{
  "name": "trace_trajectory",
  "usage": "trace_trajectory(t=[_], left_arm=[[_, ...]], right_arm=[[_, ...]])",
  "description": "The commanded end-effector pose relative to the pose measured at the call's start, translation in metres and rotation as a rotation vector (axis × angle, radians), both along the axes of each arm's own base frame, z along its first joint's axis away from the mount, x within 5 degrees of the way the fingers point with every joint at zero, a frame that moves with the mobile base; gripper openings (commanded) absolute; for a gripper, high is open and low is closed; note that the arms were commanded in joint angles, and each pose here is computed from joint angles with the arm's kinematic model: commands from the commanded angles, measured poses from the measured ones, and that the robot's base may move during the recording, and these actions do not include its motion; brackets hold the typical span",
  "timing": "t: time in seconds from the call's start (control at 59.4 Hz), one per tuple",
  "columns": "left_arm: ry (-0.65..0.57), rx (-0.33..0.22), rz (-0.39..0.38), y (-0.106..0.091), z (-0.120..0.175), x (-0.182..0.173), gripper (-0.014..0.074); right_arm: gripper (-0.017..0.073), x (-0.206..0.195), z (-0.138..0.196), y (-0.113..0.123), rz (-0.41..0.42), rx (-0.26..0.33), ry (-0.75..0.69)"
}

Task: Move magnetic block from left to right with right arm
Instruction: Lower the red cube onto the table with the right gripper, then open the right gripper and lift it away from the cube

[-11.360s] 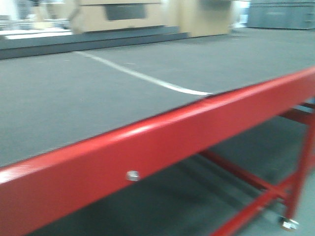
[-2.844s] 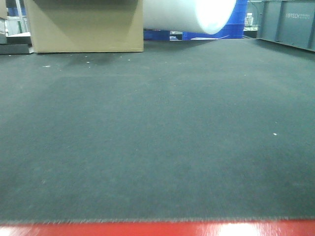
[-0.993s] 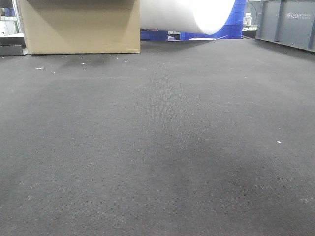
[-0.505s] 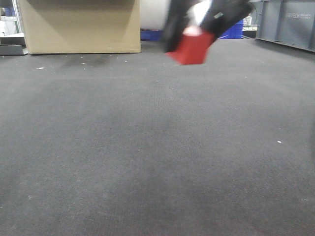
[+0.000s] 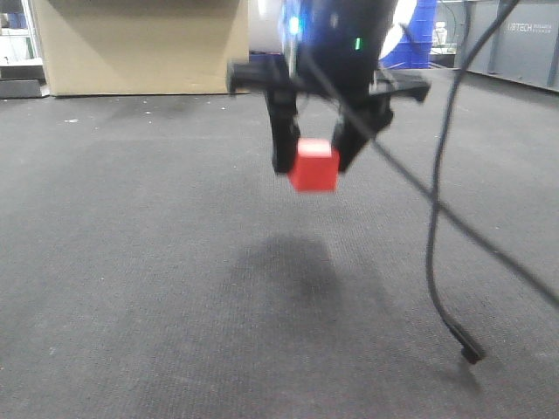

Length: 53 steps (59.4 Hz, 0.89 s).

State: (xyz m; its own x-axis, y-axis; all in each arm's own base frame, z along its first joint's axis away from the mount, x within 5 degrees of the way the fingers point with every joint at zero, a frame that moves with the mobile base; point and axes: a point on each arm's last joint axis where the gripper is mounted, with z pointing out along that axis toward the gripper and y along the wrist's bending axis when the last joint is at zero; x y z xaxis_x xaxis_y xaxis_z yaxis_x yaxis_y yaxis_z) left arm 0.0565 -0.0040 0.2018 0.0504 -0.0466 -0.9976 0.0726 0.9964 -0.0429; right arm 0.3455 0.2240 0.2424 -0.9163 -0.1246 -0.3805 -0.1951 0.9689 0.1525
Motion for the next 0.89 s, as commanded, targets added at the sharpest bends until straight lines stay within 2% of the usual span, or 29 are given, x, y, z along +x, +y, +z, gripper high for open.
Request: trace_trajectory(t=[0.0, 0.252, 0.337, 0.438, 0.471, 0.555, 0.791, 0.875], left_arm=[[-0.090, -0.011, -0.008, 0.000, 0.005, -0.001, -0.0115], [-0.090, -0.011, -0.008, 0.000, 0.005, -0.001, -0.0116], [-0.090, -0.011, -0.008, 0.000, 0.005, -0.001, -0.0116], [-0.090, -0.011, -0.008, 0.000, 0.005, -0.001, -0.0116], [-0.090, -0.011, -0.008, 0.000, 0.005, -0.001, -0.0116], [-0.090, -0.011, -0.008, 0.000, 0.005, -0.001, -0.0116], [-0.090, -0.011, -0.008, 0.000, 0.005, -0.001, -0.0116], [-0.090, -0.011, -0.008, 0.000, 0.005, -0.001, -0.0116]], right_arm=[[0.0204, 0.004, 0.024, -0.001, -0.005, 0.038, -0.087], [0.0206, 0.009, 0.007, 0.002, -0.005, 0.016, -0.054], [0.0239, 0.009, 0.006, 0.002, -0.004, 0.015, -0.054], [0.0390, 0.009, 0.008, 0.002, -0.004, 0.017, -0.059], [0.0482, 0.010, 0.010, 0.002, -0.004, 0.018, -0.061], [0.0644, 0.011, 0.016, 0.003, -0.005, 0.026, -0.072], [0.0619, 0.007, 0.060, 0.000, -0.006, 0.080, -0.159], [0.0579, -0.001, 0.080, -0.005, -0.005, 0.101, -0.200]])
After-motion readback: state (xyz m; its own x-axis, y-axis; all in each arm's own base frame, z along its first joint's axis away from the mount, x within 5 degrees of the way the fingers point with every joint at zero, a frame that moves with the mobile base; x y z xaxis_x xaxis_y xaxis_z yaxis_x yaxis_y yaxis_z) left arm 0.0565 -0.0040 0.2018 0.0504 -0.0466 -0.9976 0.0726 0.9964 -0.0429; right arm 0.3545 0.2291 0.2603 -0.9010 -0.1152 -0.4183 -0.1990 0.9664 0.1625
